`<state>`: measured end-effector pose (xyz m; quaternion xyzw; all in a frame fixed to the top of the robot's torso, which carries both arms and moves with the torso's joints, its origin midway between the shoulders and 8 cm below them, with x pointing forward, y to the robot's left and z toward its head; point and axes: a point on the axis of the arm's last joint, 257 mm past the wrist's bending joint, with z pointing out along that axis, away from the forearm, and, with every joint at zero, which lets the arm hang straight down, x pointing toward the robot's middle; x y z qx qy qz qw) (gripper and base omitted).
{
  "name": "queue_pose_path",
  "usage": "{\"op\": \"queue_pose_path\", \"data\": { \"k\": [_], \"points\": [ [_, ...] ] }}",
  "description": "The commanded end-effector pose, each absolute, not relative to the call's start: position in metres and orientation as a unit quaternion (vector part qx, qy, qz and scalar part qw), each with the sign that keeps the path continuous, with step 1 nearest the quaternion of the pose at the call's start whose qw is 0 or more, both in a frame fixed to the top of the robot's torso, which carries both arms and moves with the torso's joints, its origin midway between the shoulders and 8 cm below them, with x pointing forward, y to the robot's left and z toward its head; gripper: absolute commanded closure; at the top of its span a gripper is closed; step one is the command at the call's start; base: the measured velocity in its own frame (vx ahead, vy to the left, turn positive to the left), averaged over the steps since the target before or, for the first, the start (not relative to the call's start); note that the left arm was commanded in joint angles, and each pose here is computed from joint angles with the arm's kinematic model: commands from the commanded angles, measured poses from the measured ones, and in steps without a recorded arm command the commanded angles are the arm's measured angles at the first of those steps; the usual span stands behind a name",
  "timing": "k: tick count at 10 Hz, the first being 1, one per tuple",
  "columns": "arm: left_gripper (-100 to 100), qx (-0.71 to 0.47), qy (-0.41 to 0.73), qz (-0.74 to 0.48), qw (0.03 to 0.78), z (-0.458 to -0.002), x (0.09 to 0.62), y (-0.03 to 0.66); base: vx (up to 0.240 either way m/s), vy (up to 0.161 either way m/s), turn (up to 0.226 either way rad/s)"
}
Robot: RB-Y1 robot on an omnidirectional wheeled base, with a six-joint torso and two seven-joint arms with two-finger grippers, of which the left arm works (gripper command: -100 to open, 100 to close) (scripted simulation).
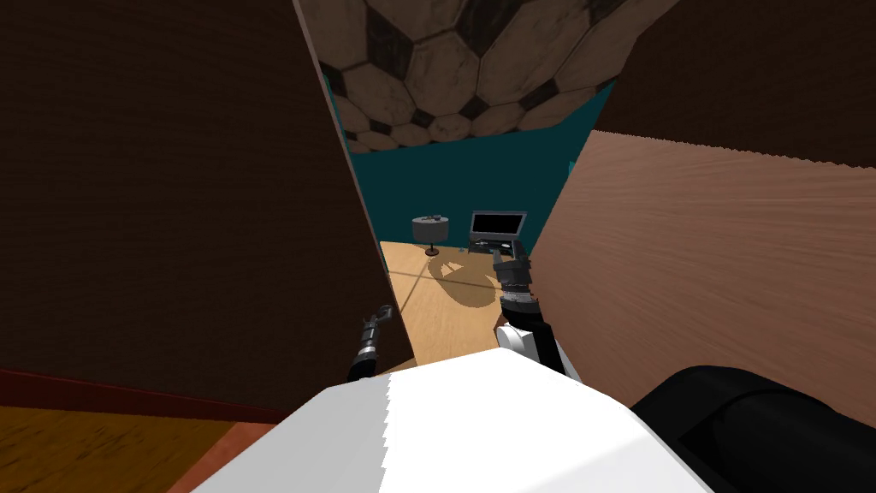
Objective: Push the door open
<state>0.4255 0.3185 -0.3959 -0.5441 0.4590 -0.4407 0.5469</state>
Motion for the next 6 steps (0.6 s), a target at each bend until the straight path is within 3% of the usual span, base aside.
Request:
{"op": "queue_pose_path", "data": {
  "k": [1,6],
  "points": [
    [100,-0.541,0.453,-0.435,0.559,-0.389,0.428,0.334,0.18,-0.041,0.036],
    [100,-0.55,0.438,-0.412,0.579,-0.386,0.422,0.371,0.204,-0.027,0.048]
  ]
}}
